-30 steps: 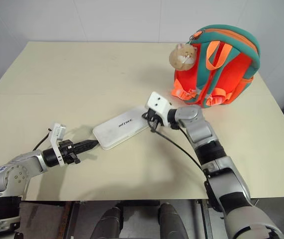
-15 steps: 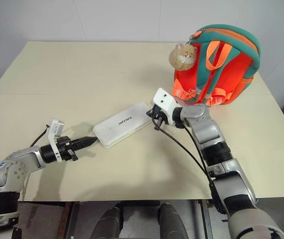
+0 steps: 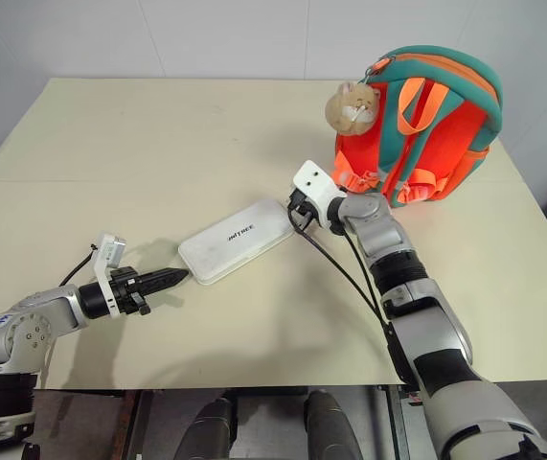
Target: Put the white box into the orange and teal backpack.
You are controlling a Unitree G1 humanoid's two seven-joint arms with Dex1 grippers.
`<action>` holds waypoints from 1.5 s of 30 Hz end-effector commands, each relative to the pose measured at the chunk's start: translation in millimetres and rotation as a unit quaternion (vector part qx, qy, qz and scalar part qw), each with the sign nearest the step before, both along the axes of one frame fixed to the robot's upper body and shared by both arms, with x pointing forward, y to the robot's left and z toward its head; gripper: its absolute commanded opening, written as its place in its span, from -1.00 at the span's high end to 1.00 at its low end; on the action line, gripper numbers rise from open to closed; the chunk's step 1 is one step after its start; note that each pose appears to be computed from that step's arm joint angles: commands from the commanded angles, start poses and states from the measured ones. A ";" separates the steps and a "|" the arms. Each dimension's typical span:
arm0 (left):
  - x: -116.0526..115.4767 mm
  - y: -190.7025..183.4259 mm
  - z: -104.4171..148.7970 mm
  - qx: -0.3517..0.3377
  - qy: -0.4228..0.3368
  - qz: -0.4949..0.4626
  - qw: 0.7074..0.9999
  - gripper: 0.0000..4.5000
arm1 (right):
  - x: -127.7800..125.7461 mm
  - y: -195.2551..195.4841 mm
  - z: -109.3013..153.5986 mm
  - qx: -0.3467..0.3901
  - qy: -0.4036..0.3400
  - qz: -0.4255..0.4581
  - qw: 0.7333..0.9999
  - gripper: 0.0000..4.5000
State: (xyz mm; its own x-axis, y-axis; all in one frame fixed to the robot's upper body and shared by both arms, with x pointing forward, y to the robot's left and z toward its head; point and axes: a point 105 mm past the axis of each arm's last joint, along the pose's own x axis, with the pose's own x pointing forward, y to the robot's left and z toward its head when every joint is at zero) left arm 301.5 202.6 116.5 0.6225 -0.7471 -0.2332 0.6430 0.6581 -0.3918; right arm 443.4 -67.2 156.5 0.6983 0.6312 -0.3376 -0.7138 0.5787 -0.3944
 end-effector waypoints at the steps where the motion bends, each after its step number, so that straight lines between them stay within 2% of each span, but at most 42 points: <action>1: -1.5 -5.5 10.5 -0.004 -0.020 -0.009 1.000 0.99 | 5.6 8.2 16.4 0.005 -0.033 0.006 0.999 1.00; 9: -2.6 -6.1 10.0 -0.006 -0.023 -0.008 1.000 0.99 | -7.2 26.2 12.9 0.004 -0.012 0.075 0.997 1.00; 24: 2.8 -5.5 15.2 0.010 -0.033 -0.019 0.999 0.99 | -42.2 15.0 -1.6 -0.048 0.022 0.151 0.987 1.00; 32: 1.6 -6.7 23.7 0.027 -0.036 -0.050 0.998 0.99 | -75.7 10.9 -1.2 -0.062 0.044 0.202 0.976 1.00; 45: -3.8 -22.6 17.6 0.041 -0.018 -0.118 0.992 0.99 | -119.5 7.4 2.1 -0.072 0.069 0.253 0.962 1.00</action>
